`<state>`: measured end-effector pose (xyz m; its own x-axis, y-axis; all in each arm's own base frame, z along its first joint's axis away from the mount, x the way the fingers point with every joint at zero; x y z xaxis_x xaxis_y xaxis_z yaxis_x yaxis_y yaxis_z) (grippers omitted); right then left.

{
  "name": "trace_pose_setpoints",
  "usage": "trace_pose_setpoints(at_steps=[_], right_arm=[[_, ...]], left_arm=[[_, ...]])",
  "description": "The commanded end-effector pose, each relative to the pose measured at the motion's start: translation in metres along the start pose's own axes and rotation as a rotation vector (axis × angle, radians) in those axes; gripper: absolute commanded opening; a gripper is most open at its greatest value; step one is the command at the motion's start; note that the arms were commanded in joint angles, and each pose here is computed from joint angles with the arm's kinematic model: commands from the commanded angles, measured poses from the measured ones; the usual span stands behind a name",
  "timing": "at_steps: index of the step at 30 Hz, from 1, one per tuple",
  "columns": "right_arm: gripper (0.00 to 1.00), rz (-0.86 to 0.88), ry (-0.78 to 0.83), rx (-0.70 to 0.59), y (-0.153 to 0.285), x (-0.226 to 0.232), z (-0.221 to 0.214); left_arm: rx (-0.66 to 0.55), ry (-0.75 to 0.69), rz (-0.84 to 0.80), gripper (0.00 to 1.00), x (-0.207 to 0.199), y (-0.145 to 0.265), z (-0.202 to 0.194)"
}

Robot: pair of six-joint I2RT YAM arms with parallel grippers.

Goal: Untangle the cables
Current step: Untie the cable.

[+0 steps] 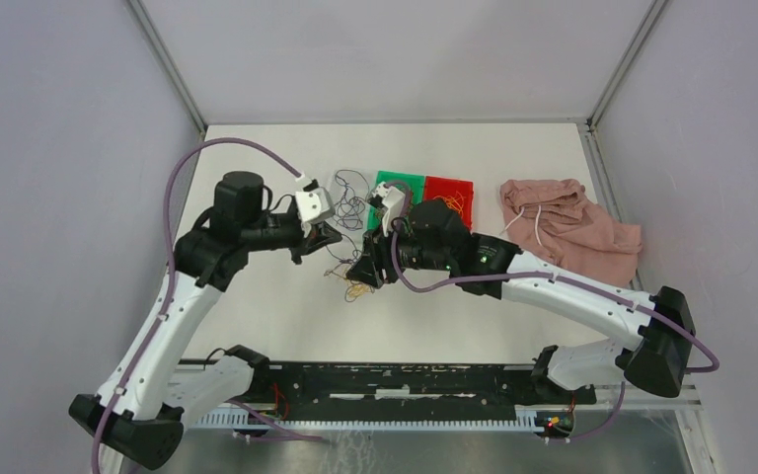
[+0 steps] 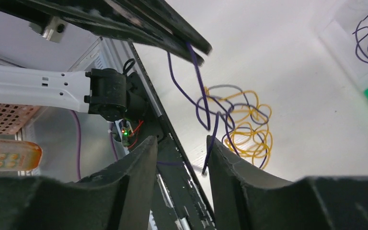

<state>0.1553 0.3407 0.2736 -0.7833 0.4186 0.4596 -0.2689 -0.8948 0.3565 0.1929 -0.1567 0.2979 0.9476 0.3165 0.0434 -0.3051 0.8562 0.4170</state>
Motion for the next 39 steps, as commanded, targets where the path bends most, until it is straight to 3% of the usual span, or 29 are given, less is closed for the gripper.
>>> trace_pose_setpoints(at_steps=[1, 9, 12, 16, 23, 29, 35, 39], right_arm=[[0.54, 0.038, -0.022, -0.069, 0.008, 0.009, 0.013], [0.76, -0.073, -0.050, -0.183, 0.049, -0.004, 0.031], [0.79, -0.119, 0.005, -0.251, 0.063, -0.003, 0.050], [0.81, -0.006, 0.113, -0.314, 0.059, 0.013, 0.071], [0.82, 0.163, 0.253, -0.347, 0.055, 0.034, 0.079], [0.81, 0.139, 0.259, -0.396, 0.065, 0.036, 0.087], [0.76, 0.172, 0.234, -0.428, 0.048, 0.042, 0.105], [0.70, 0.074, 0.231, -0.429, 0.032, 0.032, 0.112]], left_arm=[[-0.152, -0.399, 0.137, 0.03, 0.009, 0.030, 0.051], [-0.227, -0.706, 0.193, 0.03, -0.006, 0.057, 0.071], [-0.242, -0.727, 0.181, 0.03, -0.010, 0.058, 0.072], [-0.254, -0.692, 0.159, 0.03, -0.013, 0.057, 0.073], [-0.253, -0.664, 0.159, 0.03, -0.012, 0.056, 0.074], [-0.259, -0.693, 0.166, 0.03, -0.014, 0.059, 0.073], [-0.273, -0.614, 0.144, 0.03, -0.017, 0.058, 0.075], [-0.278, -0.536, 0.140, 0.03, -0.016, 0.058, 0.079]])
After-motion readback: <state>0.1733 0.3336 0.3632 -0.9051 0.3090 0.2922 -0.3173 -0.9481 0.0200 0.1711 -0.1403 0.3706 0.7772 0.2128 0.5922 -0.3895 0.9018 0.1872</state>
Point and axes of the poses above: each gripper's point midway between its finger pads, its own y axis back along the fingers, its own x axis along the line the jaws close on, z = x × y, the point moved 5 cm from there along y, back along the fingers, and after that the axes turned 1 degree about y, right-handed, at the moved point
